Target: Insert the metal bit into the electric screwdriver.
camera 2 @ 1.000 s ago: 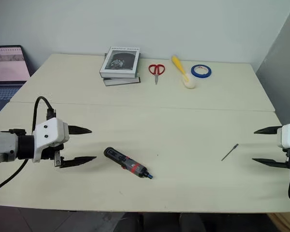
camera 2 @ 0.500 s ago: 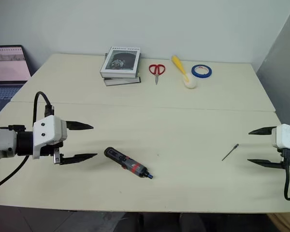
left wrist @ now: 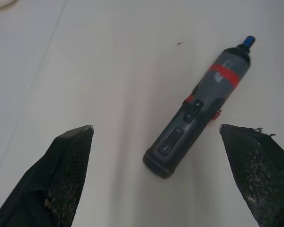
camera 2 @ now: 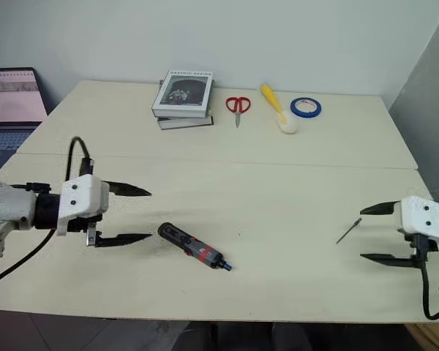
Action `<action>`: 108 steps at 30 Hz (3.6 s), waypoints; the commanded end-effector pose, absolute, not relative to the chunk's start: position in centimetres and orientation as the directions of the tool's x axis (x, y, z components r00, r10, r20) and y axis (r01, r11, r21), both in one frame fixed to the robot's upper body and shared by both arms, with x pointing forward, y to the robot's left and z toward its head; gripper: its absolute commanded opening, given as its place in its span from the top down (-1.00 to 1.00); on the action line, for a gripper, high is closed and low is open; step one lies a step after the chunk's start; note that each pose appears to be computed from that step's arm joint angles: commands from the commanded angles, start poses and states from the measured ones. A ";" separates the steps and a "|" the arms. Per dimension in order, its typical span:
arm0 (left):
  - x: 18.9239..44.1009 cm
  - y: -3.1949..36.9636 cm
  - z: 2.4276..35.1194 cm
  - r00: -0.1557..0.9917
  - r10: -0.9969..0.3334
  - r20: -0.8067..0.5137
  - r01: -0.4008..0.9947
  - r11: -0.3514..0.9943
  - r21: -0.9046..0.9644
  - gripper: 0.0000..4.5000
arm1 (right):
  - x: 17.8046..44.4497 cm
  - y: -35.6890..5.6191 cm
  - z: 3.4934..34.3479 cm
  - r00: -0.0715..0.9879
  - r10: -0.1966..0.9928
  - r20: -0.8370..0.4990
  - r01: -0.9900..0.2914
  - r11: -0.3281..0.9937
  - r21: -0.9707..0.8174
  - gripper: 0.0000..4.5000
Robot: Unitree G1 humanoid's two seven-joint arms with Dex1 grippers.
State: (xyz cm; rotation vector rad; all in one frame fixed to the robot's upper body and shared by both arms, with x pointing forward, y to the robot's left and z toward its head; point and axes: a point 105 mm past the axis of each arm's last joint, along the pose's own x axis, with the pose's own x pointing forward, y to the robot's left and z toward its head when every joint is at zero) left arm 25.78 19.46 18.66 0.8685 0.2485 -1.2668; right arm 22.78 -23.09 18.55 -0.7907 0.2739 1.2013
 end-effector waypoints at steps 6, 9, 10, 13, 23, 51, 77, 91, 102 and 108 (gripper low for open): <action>24.1 15.1 16.4 0.056 -0.653 -0.755 0.864 -0.347 0.365 -0.99 | 20.8 -17.7 19.9 0.393 0.736 -0.551 -0.896 0.171 -0.410 -1.00; 24.1 14.0 15.8 0.027 -0.634 -0.773 0.825 -0.423 0.376 -0.99 | 20.1 -17.3 19.6 0.379 0.732 -0.565 -0.912 0.193 -0.362 -1.00; 24.1 13.4 15.6 0.008 -0.634 -0.774 0.817 -0.442 0.371 -0.99 | 20.0 -17.5 19.5 0.379 0.718 -0.584 -0.916 0.202 -0.345 -1.00; 24.1 11.7 14.9 -0.032 -0.618 -0.785 0.794 -0.492 0.356 -0.99 | 19.4 -17.9 19.2 0.377 0.680 -0.630 -0.923 0.215 -0.320 -1.00; 26.1 8.5 12.3 0.010 -0.496 -0.868 0.704 -0.613 0.359 -0.99 | 17.9 -18.0 18.7 0.326 0.648 -0.688 -0.945 0.209 -0.251 -1.00; 26.5 8.1 10.1 0.008 -0.464 -0.886 0.785 -0.546 0.293 -0.99 | 17.6 -14.5 22.9 0.214 0.874 -0.436 -0.945 0.071 -0.321 -1.00; 27.3 8.0 9.5 0.015 -0.467 -0.884 0.787 -0.539 0.299 -0.99 | 16.3 -16.9 22.1 0.262 0.883 -0.389 -0.933 0.128 -0.336 -1.00; 27.3 8.0 9.5 0.009 -0.468 -0.884 0.784 -0.545 0.297 -0.99 | 16.0 -17.5 22.0 0.261 0.870 -0.419 -0.942 0.135 -0.308 -1.00; 27.5 8.3 9.3 0.002 -0.436 -0.900 0.793 -0.547 0.267 -0.48 | 16.0 -17.4 21.8 0.264 0.868 -0.420 -0.942 0.139 -0.305 -1.00; 27.7 7.7 9.0 0.001 -0.433 -0.901 0.789 -0.553 0.267 0.13 | 16.1 -17.3 21.8 0.263 0.868 -0.421 -0.942 0.137 -0.307 -1.00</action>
